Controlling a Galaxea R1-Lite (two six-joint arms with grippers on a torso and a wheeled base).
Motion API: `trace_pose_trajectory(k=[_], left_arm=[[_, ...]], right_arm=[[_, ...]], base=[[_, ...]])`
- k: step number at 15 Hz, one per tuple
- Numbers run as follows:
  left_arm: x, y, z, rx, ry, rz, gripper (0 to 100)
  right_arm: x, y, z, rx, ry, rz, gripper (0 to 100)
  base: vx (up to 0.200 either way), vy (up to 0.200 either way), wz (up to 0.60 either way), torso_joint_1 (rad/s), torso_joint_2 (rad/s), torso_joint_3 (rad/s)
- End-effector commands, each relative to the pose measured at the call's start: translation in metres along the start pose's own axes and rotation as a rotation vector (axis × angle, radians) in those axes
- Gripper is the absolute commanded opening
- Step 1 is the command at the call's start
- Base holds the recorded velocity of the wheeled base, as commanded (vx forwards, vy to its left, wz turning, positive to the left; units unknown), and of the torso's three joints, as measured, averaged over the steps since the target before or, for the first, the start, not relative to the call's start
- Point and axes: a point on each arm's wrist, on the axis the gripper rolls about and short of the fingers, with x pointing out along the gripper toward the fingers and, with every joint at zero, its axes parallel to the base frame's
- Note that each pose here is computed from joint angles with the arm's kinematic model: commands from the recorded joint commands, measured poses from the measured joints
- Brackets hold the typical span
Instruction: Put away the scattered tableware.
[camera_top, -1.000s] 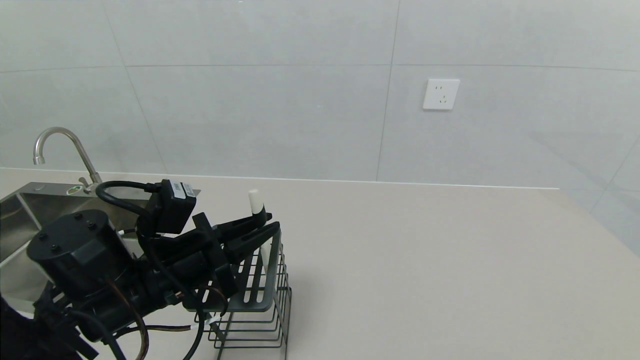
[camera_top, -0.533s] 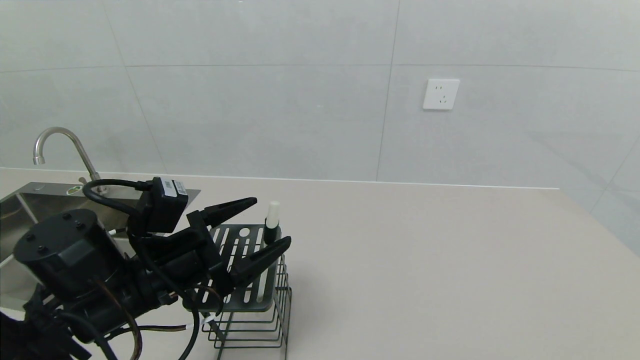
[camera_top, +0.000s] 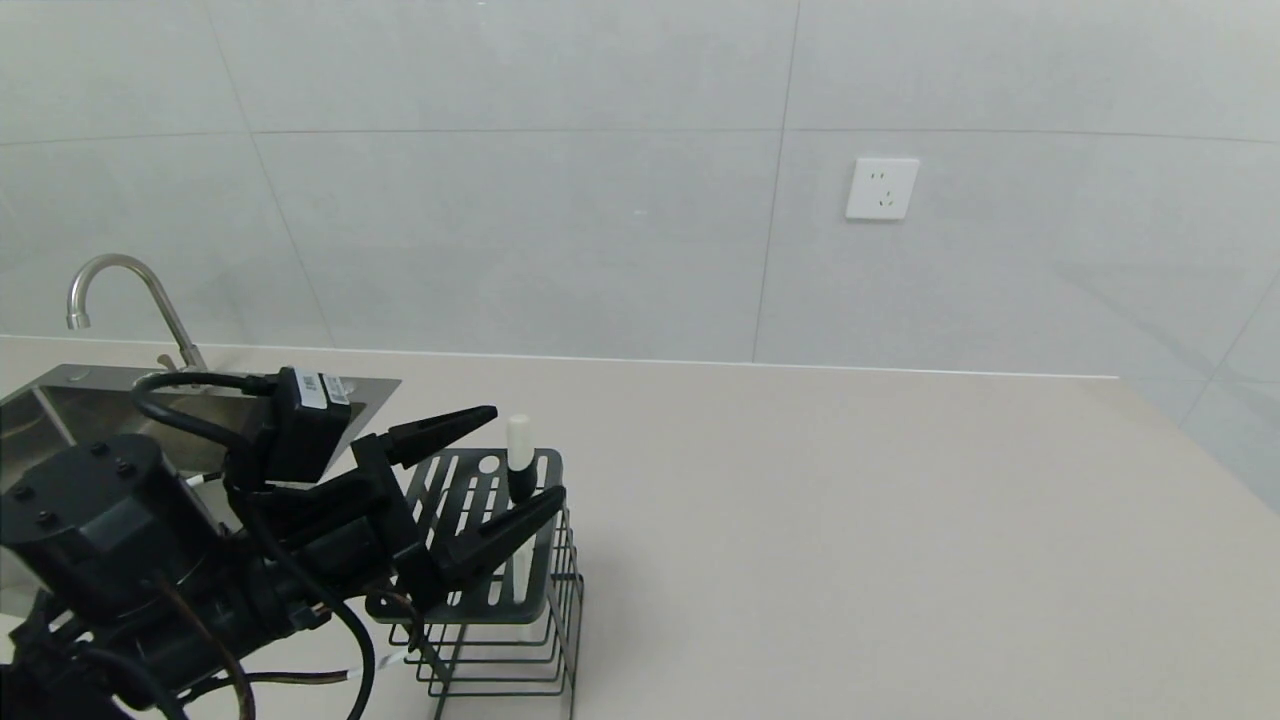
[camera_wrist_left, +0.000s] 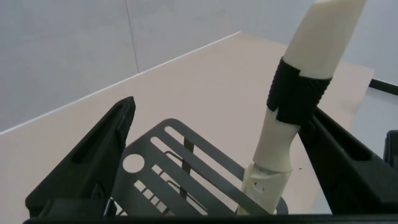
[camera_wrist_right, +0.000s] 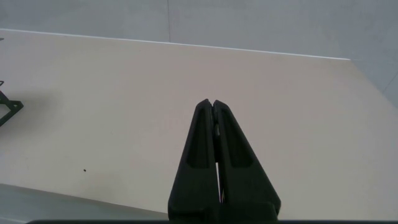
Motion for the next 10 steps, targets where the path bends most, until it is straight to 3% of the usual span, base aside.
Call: trace_pose_trajectory(k=[1,3,4,5,7,8,9,10], left_arm=[[0.002,0.001,-0.011,-0.025,0.050,0.000,100],[-0.004,-0.002,-0.013,-0.030,0.057,-0.004,100],[-0.012,-0.005,-0.029,-0.037,0.131,-0.029,100],[-0.002,-0.001,-0.015,-0.004,0.052,-0.028,100],[0.000,0.003,-0.012,-0.016,0.039,-0.017,100],[-0.007,-0.001,-0.025,-0.029,0.107,-0.023,100],[-0.007,-0.001,-0.023,-0.014,0.090,-0.022,100],[-0.002,0.007,-0.005,0.014,0.011,0.001,100]], right_arm=[[0.000,0.000,0.000,0.001,0.001,0.000,0],[0.000,0.000,0.000,0.001,0.001,0.000,0],[0.000,0.000,0.000,-0.002,0.001,0.000,0],[0.000,0.000,0.000,-0.011,0.001,0.000,0],[0.000,0.000,0.000,-0.016,0.001,0.000,0],[0.000,0.000,0.000,-0.016,0.001,0.000,0],[0.000,0.000,0.000,-0.016,0.001,0.000,0],[0.000,0.000,0.000,-0.011,0.001,0.000,0]], base=[[0.000,0.000,0.00,0.000,0.00,0.000],[0.000,0.000,0.00,0.000,0.00,0.000],[0.000,0.000,0.00,0.000,0.00,0.000],[0.000,0.000,0.00,0.000,0.00,0.000],[0.000,0.000,0.00,0.000,0.00,0.000],[0.000,0.000,0.00,0.000,0.00,0.000],[0.000,0.000,0.00,0.000,0.00,0.000],[0.000,0.000,0.00,0.000,0.00,0.000]])
